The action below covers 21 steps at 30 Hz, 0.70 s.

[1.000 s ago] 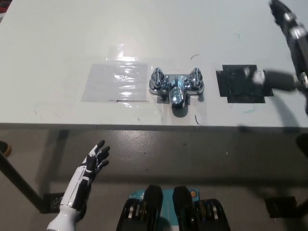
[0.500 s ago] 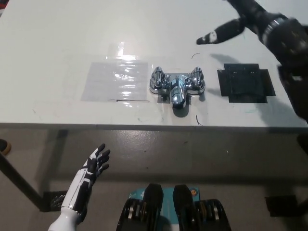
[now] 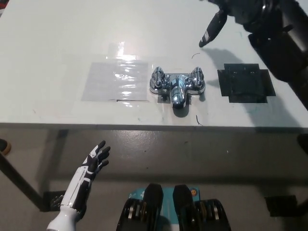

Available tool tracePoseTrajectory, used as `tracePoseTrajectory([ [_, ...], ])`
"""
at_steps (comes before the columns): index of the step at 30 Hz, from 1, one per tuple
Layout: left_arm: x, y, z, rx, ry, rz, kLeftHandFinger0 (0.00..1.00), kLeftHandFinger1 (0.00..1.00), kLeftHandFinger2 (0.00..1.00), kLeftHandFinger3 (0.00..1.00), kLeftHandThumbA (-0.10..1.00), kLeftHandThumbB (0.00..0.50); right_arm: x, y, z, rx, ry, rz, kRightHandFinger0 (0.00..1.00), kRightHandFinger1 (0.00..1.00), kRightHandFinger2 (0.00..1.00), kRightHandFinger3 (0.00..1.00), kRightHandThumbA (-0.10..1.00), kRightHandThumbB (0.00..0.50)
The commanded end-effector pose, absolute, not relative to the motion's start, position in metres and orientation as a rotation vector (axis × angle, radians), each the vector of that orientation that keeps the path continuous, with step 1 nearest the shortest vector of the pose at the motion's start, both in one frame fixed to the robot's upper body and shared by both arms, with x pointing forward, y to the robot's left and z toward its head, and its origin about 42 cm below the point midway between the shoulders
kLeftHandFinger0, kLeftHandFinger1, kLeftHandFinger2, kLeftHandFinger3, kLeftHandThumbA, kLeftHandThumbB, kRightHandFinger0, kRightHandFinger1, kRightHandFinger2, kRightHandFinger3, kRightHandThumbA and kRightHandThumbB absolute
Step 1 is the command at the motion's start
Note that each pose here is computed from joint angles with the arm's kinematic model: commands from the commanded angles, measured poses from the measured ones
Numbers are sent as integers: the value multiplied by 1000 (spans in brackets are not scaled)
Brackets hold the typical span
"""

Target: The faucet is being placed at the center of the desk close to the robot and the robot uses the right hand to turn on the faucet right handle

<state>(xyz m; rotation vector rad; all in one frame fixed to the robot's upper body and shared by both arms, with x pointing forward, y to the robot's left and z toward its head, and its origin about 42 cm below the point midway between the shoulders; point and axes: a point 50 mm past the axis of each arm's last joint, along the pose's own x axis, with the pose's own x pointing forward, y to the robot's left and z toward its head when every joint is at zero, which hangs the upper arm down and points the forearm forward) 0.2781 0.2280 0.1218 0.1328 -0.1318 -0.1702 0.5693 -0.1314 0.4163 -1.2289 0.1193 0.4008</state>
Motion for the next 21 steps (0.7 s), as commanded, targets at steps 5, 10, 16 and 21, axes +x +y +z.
tracePoseTrajectory([
  [5, 282, 227, 132, 166, -188, -198, 1000, 1000, 1000, 1000, 1000, 108, 573, -106, 456, -1405, 83, 374, 1000, 1000, 1000, 1000, 1000, 302],
  [10, 283, 228, 134, 167, -187, -195, 1000, 1000, 1000, 1000, 1000, 114, 574, -96, 452, -1431, 86, 364, 1000, 1000, 1000, 1000, 1000, 313],
  [16, 284, 228, 134, 198, -189, -194, 1000, 1000, 1000, 1000, 1000, 108, 577, -92, 438, -1400, 103, 337, 1000, 1000, 1000, 1000, 1000, 320],
  [21, 285, 227, 134, 192, -185, -194, 1000, 1000, 1000, 1000, 1000, 115, 583, -89, 429, -1381, 144, 337, 1000, 1000, 1000, 1000, 1000, 318],
])
